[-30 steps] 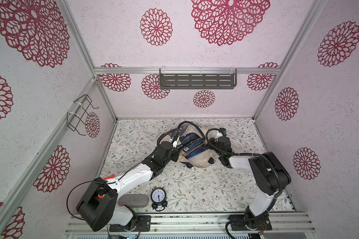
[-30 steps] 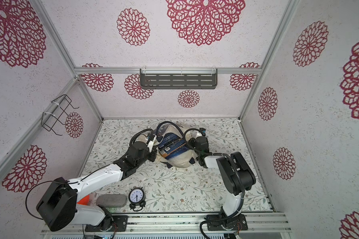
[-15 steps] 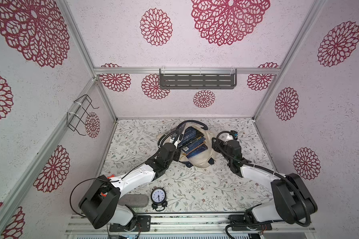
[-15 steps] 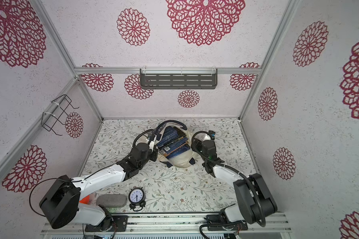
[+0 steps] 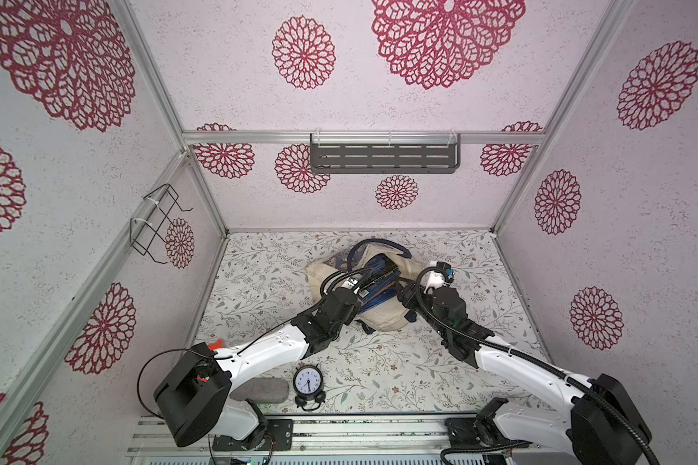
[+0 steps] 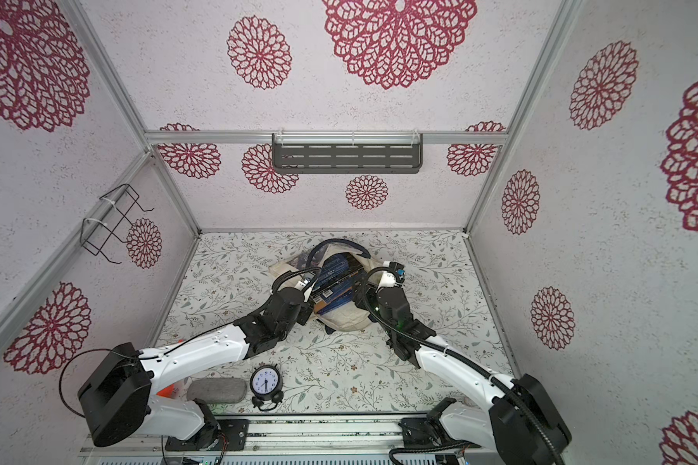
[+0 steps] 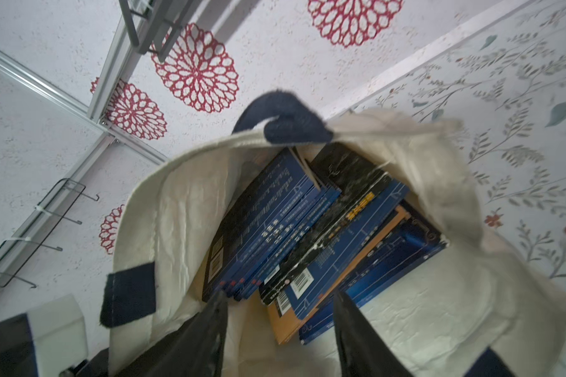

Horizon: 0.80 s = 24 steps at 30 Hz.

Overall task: Take out the books from the canvas bag
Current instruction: Pick up the book from the canvas bag.

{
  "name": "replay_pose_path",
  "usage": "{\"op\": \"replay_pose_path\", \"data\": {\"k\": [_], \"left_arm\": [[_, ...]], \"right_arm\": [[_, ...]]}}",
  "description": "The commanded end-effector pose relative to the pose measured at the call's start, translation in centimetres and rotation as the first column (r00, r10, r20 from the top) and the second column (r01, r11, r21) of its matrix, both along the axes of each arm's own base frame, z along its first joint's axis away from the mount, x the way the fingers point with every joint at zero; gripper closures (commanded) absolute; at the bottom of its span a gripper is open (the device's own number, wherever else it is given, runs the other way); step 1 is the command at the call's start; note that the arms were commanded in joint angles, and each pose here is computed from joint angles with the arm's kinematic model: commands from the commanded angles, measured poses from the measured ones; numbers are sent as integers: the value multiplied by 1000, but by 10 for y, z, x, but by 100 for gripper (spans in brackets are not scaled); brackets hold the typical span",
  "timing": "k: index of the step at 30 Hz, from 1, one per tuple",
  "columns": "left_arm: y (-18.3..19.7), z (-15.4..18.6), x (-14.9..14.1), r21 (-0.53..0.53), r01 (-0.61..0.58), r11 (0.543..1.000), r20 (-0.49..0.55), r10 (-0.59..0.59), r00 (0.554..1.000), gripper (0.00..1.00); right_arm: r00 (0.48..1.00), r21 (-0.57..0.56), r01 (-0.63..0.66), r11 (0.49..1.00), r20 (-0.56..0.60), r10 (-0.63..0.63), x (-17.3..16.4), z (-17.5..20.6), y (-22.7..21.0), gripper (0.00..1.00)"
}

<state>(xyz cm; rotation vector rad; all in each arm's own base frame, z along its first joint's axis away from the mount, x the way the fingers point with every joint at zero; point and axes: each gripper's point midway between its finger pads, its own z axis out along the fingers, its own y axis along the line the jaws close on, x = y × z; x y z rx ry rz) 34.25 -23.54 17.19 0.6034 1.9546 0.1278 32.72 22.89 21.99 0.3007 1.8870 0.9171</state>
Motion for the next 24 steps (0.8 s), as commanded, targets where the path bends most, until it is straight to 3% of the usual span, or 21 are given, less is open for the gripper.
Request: {"op": "replay_pose_path", "data": {"k": [1,5,10,24], "left_arm": [[-3,41,4,-65,5,998,86,0,996,100],[-3,41,3,-50,5,999,77,-1,997,100],[3,39,8,-16,-59,998,45,59,997,100],[6,54,5,-84,-64,994,66,70,995,100]], "right_arm": [[1000,103,5,995,9,-6,6,8,18,50],[1000,131,2,991,6,-3,19,12,38,57],[997,187,-23,982,-68,36,33,-5,64,57],[997,189,-18,982,-72,32,65,-18,92,61]]}}
